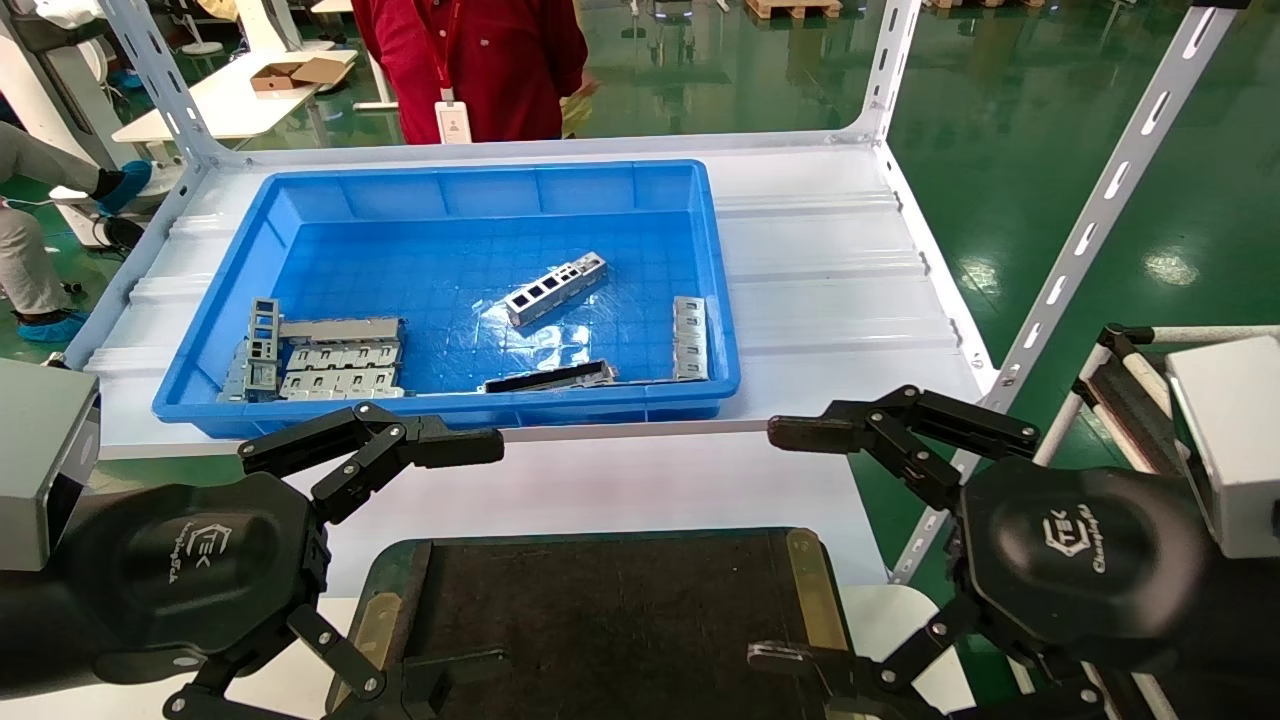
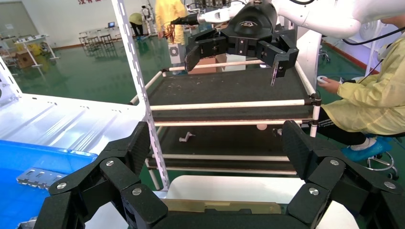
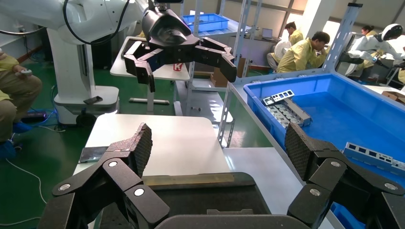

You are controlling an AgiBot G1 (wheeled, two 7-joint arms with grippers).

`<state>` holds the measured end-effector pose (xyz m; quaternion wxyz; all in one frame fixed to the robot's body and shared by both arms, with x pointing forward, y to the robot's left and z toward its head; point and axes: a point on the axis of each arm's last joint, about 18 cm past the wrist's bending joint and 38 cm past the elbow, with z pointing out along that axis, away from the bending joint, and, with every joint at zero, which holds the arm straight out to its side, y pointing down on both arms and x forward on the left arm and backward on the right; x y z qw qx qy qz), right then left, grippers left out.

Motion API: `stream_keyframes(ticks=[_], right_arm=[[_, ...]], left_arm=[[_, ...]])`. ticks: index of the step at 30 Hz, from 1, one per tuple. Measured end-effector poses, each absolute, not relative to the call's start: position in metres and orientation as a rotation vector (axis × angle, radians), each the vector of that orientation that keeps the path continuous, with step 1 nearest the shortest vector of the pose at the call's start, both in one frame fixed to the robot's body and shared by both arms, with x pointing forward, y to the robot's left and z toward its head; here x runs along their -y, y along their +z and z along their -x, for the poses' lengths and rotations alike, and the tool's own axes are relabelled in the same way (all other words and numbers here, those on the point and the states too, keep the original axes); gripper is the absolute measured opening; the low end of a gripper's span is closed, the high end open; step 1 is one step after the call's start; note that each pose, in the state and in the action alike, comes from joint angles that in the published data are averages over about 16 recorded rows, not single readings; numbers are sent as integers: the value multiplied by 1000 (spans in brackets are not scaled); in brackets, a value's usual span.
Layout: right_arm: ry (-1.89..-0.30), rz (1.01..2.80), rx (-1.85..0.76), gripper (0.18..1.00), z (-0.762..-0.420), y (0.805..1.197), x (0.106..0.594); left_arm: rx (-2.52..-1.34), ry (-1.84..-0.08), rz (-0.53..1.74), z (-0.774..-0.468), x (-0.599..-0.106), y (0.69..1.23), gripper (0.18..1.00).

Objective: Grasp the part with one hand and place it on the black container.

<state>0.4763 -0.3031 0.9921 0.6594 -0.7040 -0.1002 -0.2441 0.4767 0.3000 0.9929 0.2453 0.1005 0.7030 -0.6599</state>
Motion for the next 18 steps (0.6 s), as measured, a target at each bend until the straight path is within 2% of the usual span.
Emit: stream_keyframes(ticks=[18], right_arm=[[-552,1593,227,1001,-476,992,303]], left_arm=[[-1919,-1801,-274,-477,-300,993,1001]])
